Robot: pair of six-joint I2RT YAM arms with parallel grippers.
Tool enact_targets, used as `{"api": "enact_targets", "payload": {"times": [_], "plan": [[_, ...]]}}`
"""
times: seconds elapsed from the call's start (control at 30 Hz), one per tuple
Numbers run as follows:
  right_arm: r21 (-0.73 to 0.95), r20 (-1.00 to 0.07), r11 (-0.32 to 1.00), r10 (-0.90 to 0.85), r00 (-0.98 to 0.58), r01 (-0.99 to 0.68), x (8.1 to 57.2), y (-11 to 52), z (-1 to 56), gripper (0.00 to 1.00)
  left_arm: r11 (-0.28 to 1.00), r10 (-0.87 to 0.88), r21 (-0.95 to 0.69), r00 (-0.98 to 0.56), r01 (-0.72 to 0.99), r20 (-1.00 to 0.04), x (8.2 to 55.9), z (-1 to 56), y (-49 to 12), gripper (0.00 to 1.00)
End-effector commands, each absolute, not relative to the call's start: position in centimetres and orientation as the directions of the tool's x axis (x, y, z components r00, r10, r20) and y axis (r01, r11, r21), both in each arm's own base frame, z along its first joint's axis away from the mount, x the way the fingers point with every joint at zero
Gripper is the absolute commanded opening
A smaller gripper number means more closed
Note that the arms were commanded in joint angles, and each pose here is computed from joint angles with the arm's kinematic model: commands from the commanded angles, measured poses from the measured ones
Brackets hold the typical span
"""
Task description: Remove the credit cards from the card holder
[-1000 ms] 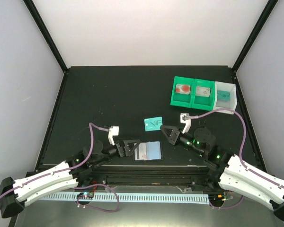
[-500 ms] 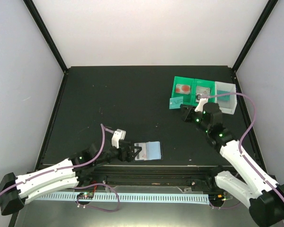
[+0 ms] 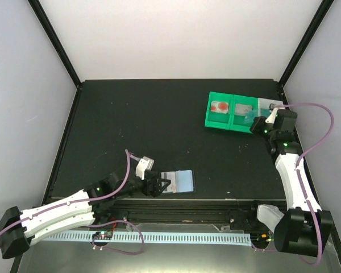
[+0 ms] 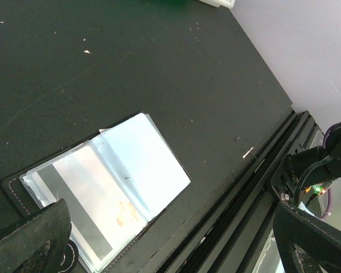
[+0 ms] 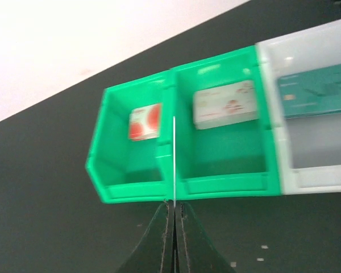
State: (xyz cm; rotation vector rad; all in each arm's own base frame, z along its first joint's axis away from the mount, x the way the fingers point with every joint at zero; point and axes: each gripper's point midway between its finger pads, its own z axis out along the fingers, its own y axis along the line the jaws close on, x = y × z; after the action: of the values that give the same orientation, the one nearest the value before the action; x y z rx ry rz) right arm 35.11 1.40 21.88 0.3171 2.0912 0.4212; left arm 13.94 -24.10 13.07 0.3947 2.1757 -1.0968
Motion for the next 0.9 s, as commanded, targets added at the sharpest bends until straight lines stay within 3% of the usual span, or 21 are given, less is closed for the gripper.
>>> {"api": "enact_targets", "payload": {"times": [0.0, 0.17, 0.53, 0.87], "plan": [[0.349, -0.788, 0.930, 0.359, -0.501, 0.118, 35.5, -2.1, 21.5, 0.01, 0.561, -0.020, -0.601, -0.717, 0.568, -0.697, 14.0, 15.4, -25.0, 0.99], [0.307, -0.800, 0.916, 0.395, -0.452, 0.258, 36.5, -6.7, 20.5, 0.01, 0.555, -0.007, -0.603, -0.721, 0.573, -0.692, 13.9, 15.4, -25.3, 0.99], [0.210, -0.806, 0.916, 0.360, -0.470, 0.341, 39.0, -11.1, 19.6, 0.01, 0.532, -0.014, -0.609, -0.713, 0.589, -0.701, 13.9, 16.3, -25.6, 0.99], [0.195, -0.814, 0.943, 0.309, -0.491, 0.271, 42.1, -11.8, 18.8, 0.01, 0.545, 0.022, -0.577, -0.699, 0.608, -0.715, 14.0, 16.6, -25.7, 0.99]]}}
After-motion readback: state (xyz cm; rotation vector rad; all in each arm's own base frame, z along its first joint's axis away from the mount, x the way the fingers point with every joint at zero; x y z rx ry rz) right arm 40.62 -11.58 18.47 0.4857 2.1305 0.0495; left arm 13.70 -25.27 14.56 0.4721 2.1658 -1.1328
